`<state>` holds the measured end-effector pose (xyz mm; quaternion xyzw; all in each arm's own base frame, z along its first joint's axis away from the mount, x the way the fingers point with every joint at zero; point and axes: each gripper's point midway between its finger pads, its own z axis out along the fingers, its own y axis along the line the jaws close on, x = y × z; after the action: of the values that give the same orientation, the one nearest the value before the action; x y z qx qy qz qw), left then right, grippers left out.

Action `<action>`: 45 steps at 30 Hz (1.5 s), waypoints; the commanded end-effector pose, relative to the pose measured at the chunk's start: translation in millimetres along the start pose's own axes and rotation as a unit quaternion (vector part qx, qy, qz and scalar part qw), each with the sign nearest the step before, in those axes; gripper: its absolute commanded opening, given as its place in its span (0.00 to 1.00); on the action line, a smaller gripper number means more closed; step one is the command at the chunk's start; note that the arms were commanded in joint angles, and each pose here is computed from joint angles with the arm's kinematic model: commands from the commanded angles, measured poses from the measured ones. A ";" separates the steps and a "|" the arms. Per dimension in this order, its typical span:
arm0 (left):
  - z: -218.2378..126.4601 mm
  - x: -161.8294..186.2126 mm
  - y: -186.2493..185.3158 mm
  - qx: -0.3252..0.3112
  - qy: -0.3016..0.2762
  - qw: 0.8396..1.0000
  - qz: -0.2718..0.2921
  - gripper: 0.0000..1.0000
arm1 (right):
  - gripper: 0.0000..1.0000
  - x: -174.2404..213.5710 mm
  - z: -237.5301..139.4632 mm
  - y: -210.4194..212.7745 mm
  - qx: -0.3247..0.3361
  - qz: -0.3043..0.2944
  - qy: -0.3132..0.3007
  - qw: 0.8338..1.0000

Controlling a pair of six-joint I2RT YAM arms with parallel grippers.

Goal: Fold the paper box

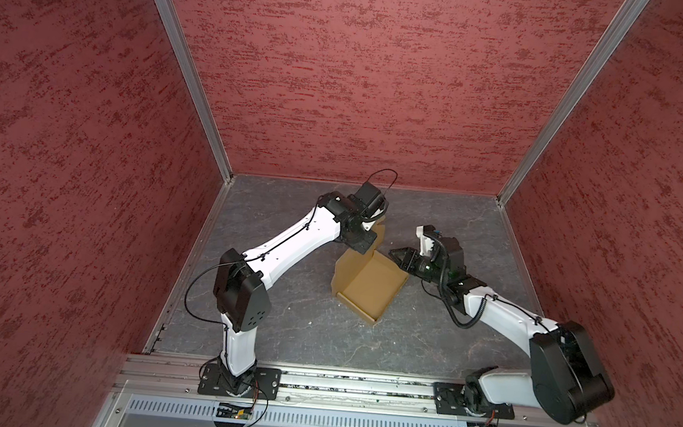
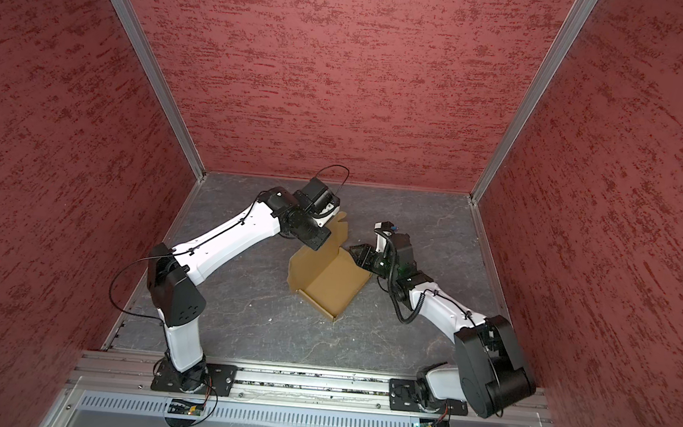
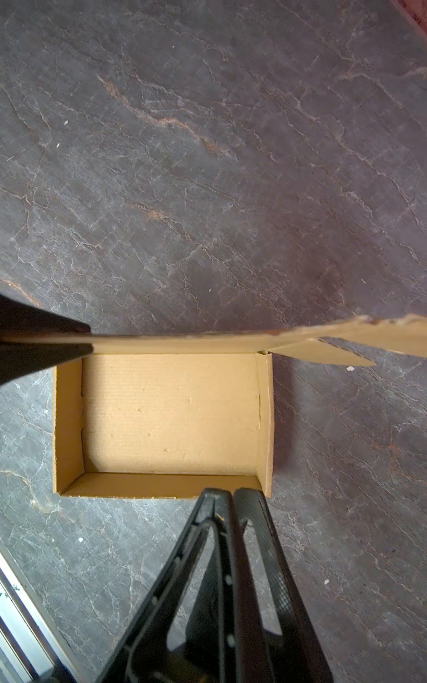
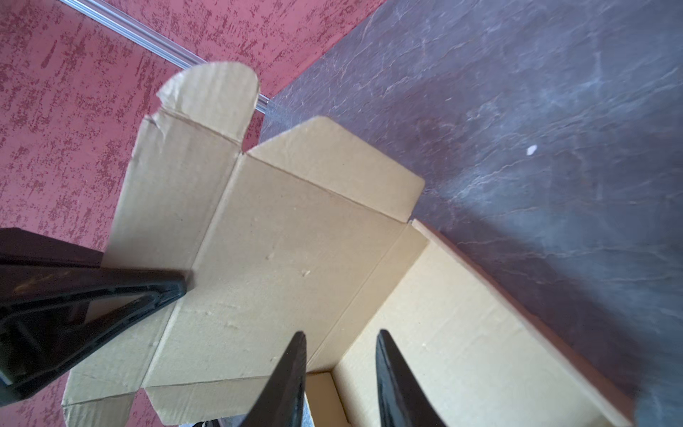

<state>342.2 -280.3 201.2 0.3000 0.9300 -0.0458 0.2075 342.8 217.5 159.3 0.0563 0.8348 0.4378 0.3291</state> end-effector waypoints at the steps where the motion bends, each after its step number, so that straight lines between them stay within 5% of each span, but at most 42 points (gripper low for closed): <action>1: -7.7 -5.6 4.5 -0.010 -0.016 0.999 0.028 0.03 | 0.33 -4.3 -6.1 -7.0 0.015 0.000 -0.011 1.000; 16: -13.1 -18.0 -10.5 -0.017 -0.064 0.977 0.203 0.01 | 0.33 -29.5 -25.9 -21.8 0.049 0.000 -0.040 0.998; 24: -5.6 -15.7 -38.3 -0.011 -0.067 0.949 0.309 0.02 | 0.33 -42.0 -34.5 -41.1 0.072 0.011 -0.059 0.996; 45: -20.5 -24.5 -57.1 0.006 -0.125 0.908 0.400 0.04 | 0.33 -62.9 -31.1 -58.7 0.093 0.031 -0.074 0.992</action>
<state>325.0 -327.6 203.5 0.6278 0.7249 0.0078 0.2834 372.1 139.7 146.3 0.1400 0.8489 0.3663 0.3544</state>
